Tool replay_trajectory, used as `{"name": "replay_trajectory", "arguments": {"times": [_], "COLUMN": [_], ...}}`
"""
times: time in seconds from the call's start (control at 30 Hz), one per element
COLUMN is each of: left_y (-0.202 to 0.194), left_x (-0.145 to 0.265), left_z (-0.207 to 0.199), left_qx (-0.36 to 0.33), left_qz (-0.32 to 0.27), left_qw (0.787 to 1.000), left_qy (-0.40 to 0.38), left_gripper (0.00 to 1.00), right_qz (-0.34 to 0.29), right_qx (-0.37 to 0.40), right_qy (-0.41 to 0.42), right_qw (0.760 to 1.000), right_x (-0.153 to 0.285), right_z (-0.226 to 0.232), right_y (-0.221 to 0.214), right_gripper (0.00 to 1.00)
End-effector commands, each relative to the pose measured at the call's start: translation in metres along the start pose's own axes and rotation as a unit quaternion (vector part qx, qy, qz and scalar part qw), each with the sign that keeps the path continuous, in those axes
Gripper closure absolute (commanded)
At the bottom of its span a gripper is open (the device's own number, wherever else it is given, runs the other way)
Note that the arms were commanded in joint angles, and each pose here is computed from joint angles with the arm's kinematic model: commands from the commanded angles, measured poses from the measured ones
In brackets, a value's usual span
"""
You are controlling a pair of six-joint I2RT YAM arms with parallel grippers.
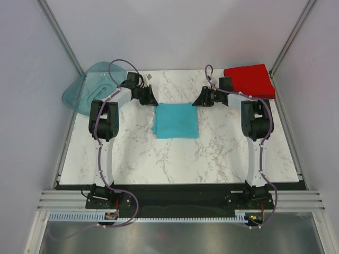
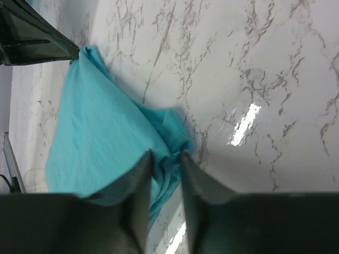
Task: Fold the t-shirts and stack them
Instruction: Fold the tshirt
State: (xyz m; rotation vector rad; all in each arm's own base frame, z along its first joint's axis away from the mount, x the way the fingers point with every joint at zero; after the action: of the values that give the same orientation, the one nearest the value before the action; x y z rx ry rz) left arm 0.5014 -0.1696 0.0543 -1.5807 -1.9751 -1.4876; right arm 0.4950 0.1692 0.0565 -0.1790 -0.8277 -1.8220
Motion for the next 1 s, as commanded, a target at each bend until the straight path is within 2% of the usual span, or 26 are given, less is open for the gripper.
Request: {"name": "replay_trajectory", "arguments": {"times": [0.0, 0.1, 0.27, 0.37, 0.4, 0.5, 0.63, 0.77, 0.83, 0.87, 0.93, 0.97], "left_y": [-0.001, -0.002, 0.001, 0.018, 0.024, 0.058, 0.086, 0.092, 0.083, 0.076, 0.053, 0.031], "left_x": [-0.008, -0.008, -0.010, 0.000, 0.005, 0.034, 0.072, 0.104, 0.116, 0.117, 0.116, 0.107], "left_z": [0.014, 0.017, 0.020, 0.014, 0.011, -0.008, -0.036, -0.060, -0.069, -0.073, -0.082, -0.086], "left_qx": [0.025, 0.034, 0.044, 0.050, 0.062, 0.048, 0.028, 0.020, 0.020, 0.021, 0.030, 0.042], "left_qz": [0.000, 0.001, -0.001, -0.018, -0.023, -0.062, -0.094, -0.109, -0.108, -0.103, -0.083, -0.057], "left_qw": [1.000, 0.999, 0.999, 0.998, 0.997, 0.994, 0.989, 0.986, 0.987, 0.988, 0.990, 0.991], "left_qy": [0.009, 0.010, 0.008, -0.031, -0.044, -0.072, -0.113, -0.128, -0.121, -0.117, -0.112, -0.109], "left_gripper": [0.98, 0.98, 0.98, 0.98, 0.98, 0.84, 0.71, 0.71, 0.70, 0.71, 0.71, 0.72], "right_qz": [-0.010, -0.011, -0.012, -0.024, -0.034, -0.050, -0.061, -0.042, -0.032, -0.023, -0.007, 0.009], "right_qx": [-0.003, -0.014, -0.026, -0.022, -0.017, -0.015, -0.016, -0.023, -0.022, -0.022, -0.027, -0.020], "right_qy": [-0.006, -0.027, -0.042, -0.043, -0.041, -0.044, -0.054, -0.059, -0.061, -0.056, -0.042, -0.032], "right_qw": [1.000, 0.999, 0.999, 0.999, 0.998, 0.998, 0.997, 0.997, 0.997, 0.998, 0.999, 0.999], "right_x": [-0.010, -0.015, -0.015, -0.007, -0.002, 0.012, 0.033, 0.044, 0.047, 0.044, 0.040, 0.033], "right_z": [-0.008, -0.021, -0.026, -0.015, -0.006, 0.013, 0.037, 0.057, 0.070, 0.079, 0.093, 0.106], "right_y": [0.002, -0.004, -0.008, 0.001, 0.008, 0.022, 0.031, 0.016, 0.002, -0.006, -0.020, -0.032], "right_gripper": [0.74, 0.92, 0.95, 0.85, 0.74, 0.56, 0.54, 0.54, 0.58, 0.67, 0.78, 0.86]}}
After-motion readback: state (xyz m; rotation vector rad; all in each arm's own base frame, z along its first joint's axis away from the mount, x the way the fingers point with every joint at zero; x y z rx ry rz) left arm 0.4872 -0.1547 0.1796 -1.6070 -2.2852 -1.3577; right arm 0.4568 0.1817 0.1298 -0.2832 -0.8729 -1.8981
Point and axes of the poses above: each gripper's point midway between its finger pads, its own x axis back along the fingers, its own z axis along the line the jaws close on, y = z × x, the point moved 4 cm from there along x, back along the fingers, and after that the axes turned 9 degrees about -x, right-handed, at the moved point
